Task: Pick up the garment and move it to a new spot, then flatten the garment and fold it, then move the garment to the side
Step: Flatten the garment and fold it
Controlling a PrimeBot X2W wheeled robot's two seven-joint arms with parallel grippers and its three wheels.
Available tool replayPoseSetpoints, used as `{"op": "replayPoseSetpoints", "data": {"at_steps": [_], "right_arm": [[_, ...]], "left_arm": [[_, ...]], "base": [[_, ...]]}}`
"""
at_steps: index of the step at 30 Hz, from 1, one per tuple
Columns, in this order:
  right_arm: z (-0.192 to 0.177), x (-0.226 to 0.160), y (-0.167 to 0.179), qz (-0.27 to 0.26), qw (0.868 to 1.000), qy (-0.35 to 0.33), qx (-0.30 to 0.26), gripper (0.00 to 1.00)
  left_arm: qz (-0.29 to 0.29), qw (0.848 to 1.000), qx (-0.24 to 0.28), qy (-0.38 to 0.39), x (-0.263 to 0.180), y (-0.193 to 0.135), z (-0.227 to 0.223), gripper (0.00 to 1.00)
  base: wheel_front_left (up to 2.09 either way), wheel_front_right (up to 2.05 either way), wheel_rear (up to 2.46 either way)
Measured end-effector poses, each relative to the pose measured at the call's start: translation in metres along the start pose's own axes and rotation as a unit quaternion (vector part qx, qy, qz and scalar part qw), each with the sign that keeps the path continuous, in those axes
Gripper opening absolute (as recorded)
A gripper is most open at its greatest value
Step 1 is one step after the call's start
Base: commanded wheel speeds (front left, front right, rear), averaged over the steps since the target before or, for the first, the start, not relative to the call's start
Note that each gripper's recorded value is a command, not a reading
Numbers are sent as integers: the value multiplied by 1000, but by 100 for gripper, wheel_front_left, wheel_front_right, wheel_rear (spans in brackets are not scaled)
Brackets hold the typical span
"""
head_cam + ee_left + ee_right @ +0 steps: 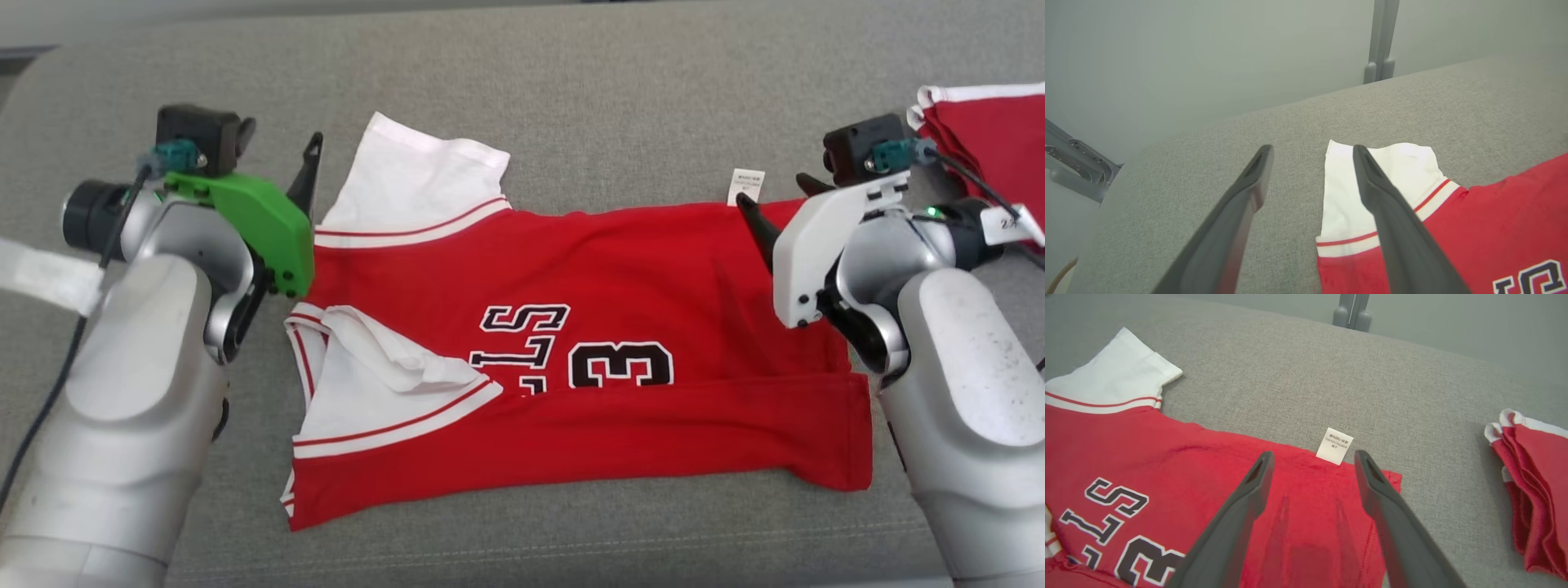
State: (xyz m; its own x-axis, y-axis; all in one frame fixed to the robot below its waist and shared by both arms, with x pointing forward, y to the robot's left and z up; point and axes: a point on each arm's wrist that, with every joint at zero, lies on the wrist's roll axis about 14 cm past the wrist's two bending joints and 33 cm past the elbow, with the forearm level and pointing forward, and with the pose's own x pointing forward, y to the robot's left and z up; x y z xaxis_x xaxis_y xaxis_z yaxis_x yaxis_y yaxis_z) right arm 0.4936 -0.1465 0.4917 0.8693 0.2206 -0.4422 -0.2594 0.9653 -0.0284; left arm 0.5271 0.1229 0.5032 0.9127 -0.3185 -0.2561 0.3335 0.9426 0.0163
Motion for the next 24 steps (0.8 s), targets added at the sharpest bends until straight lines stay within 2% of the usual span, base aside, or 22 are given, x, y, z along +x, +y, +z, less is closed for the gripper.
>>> {"op": "replayPoseSetpoints", "data": {"at_steps": [5, 11, 17, 24], "right_arm": [[-10, 15, -27, -30, 998, 51, -32, 100], [-17, 25, -60, -70, 993, 74, -55, 100], [-37, 29, -75, -83, 990, 97, -56, 100], [-55, 26, -87, -96, 987, 120, -56, 100]], "left_arm": [[-6, 999, 24, 46, 41, 6, -15, 100], [-19, 994, 48, 98, 80, 2, -45, 100], [-28, 986, 56, 153, 106, -3, -77, 100], [-34, 980, 63, 183, 129, -10, -86, 100]], "base": [[0, 0, 0], [0, 0, 0], [0, 0, 0], [0, 0, 0]]}}
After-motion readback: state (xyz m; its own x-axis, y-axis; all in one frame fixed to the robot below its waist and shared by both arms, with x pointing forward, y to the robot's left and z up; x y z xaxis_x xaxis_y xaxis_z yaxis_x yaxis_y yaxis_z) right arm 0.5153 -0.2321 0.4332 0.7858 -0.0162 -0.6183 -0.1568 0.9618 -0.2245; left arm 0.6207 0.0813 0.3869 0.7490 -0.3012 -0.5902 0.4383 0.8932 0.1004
